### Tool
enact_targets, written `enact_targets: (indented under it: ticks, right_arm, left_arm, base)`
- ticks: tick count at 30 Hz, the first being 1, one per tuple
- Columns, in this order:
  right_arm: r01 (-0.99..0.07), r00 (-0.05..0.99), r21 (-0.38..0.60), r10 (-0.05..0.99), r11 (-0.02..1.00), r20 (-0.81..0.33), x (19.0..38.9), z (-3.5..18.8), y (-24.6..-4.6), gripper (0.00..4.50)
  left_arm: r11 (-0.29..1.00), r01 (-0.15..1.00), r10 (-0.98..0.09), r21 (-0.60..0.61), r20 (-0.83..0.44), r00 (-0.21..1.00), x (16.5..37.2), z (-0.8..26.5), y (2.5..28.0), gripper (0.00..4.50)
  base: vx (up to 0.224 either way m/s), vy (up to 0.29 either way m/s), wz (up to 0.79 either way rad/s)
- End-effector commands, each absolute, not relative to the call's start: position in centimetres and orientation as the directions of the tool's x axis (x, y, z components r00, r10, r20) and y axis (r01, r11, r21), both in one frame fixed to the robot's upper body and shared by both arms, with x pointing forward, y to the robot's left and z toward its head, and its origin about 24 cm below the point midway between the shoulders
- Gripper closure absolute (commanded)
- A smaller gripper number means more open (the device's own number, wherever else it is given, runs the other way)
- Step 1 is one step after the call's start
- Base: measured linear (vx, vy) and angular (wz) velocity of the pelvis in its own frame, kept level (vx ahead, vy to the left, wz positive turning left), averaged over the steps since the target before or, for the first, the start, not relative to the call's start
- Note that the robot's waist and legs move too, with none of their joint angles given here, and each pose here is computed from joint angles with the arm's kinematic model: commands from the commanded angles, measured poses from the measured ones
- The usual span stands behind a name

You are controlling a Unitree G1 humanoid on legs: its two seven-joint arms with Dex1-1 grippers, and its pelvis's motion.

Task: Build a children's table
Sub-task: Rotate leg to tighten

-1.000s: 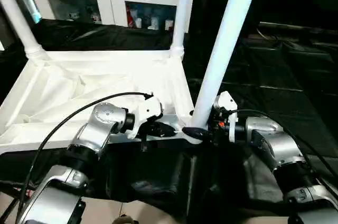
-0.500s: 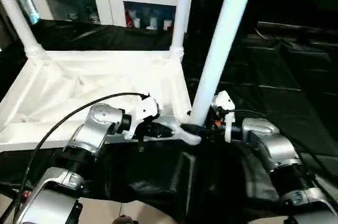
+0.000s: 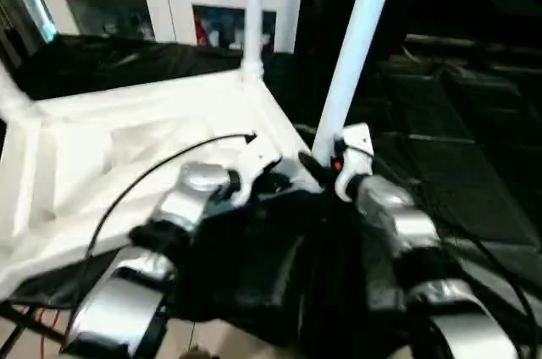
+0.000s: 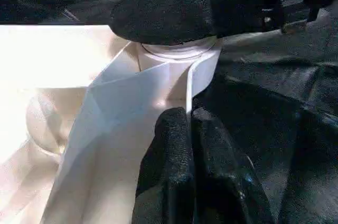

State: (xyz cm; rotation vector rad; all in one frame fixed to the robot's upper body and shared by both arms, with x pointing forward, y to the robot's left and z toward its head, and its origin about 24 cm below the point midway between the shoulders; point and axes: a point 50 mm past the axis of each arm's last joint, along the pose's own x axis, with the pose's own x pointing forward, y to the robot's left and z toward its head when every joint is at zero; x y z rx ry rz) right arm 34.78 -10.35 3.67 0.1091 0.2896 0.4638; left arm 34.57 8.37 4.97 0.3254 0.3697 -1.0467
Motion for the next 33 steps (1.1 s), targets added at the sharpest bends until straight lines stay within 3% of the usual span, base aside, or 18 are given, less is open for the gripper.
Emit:
enact_targets:
  ticks: [1,5,10,18,26,29,33]
  right_arm:
    - [-0.587,0.725,0.242,0.635,0.773,-0.268,33.2,2.4,-5.9,1.61]
    - [-0.641,0.681,0.267,0.694,0.719,-0.234,33.0,2.8,-6.0,1.21]
    - [-0.744,0.594,0.222,0.776,0.63,-0.212,32.7,3.5,-7.0,0.73]
    - [-0.889,0.384,0.183,0.901,0.42,-0.204,31.3,4.4,-9.4,0.73]
    - [-0.939,0.197,0.231,0.949,0.255,-0.248,29.5,4.1,-10.9,0.73]
    - [-0.942,0.16,0.248,0.952,0.226,-0.26,29.0,4.1,-11.3,0.73]
    - [-0.941,0.154,0.256,0.953,0.223,-0.262,28.9,4.1,-11.4,1.07]
  left_arm:
    - [0.387,0.913,-0.852,0.13,-0.328,0.408,34.7,7.2,5.2,4.5]
    - [0.34,0.93,-0.871,0.137,-0.326,0.366,34.3,7.2,5.5,4.5]
    - [0.301,0.945,-0.883,0.127,-0.338,0.326,33.9,6.9,6.6,4.5]
    - [0.174,0.98,-0.918,0.097,-0.344,0.197,32.7,6.8,8.0,4.5]
    - [0.061,0.997,-0.923,0.047,-0.376,0.074,31.4,6.6,9.6,4.5]
    - [0.037,0.999,-0.921,0.031,-0.387,0.046,31.0,6.5,10.1,4.5]
    - [0.028,0.999,-0.92,0.024,-0.39,0.035,30.8,6.5,10.4,4.5]
  base:
    - [0.0,0.0,0.0]
    - [0.0,0.0,0.0]
    - [0.0,0.0,0.0]
    - [0.0,0.0,0.0]
    - [0.0,0.0,0.0]
    - [0.0,0.0,0.0]
    - [0.0,0.0,0.0]
